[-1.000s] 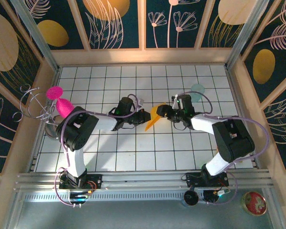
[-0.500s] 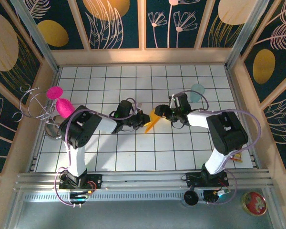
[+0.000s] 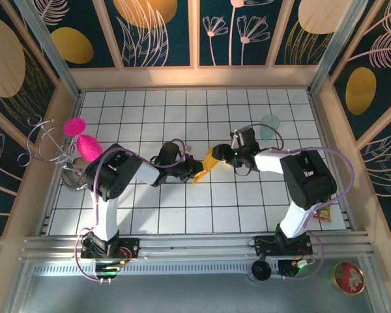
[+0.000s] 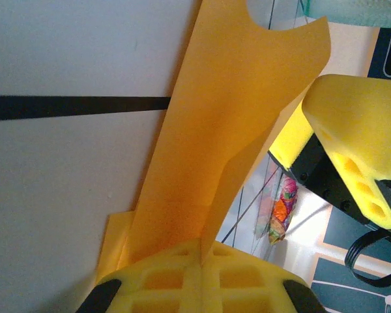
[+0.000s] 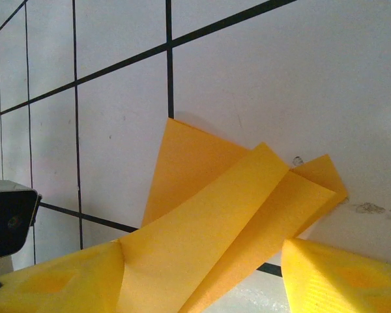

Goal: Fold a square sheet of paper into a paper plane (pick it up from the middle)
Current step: Fold the wing for the fifth time at the center of the table.

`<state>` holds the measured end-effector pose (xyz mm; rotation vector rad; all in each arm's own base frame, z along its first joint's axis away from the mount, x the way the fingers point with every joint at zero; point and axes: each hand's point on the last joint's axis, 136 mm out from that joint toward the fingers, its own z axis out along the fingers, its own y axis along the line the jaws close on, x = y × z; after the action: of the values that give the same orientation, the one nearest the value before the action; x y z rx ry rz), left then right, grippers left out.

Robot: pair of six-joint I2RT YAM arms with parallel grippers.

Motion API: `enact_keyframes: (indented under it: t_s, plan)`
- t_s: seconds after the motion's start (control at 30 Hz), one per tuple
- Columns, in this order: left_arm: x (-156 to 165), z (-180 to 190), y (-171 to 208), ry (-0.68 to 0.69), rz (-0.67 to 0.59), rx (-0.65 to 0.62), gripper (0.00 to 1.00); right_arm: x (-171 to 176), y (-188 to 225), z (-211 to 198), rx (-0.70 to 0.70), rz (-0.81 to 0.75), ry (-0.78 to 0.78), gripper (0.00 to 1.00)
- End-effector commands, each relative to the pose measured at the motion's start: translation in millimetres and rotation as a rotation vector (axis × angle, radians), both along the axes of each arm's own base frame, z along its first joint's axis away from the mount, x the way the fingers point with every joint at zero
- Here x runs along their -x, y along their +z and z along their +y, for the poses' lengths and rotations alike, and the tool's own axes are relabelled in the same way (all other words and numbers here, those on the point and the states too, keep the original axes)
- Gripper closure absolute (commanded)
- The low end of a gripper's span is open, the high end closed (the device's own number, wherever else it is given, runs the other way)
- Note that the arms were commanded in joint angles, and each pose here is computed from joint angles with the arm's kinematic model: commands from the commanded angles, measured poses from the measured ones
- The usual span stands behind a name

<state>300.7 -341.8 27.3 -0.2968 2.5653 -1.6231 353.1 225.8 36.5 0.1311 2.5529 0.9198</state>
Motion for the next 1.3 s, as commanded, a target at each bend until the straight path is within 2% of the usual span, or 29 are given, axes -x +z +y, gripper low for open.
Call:
enact_keyframes:
  t_s: [0.0,0.4,0.67,0.9,1.03,1.17,1.27]
  plan:
    - [-3,4,-5,0.023,0.002,0.000,1.00,9,-30,1,0.090,0.048,0.028,0.35]
    - [-5,4,2,0.022,-0.014,0.003,1.00,13,-63,-3,0.285,0.111,0.008,0.42]
    - [-6,8,17,0.024,-0.056,-0.039,0.77,13,-73,-4,0.311,0.149,-0.009,0.41]
    - [-6,19,31,0.052,-0.093,-0.090,0.69,13,-70,3,0.275,0.150,0.005,0.38]
    - [-7,32,22,0.068,-0.109,-0.193,0.62,12,-71,4,0.277,0.150,0.005,0.38]
    - [-6,37,18,0.069,-0.120,-0.235,0.54,12,-72,4,0.276,0.154,0.002,0.38]
    - [-6,37,15,0.058,-0.127,-0.263,0.52,13,-73,4,0.275,0.159,0.000,0.38]
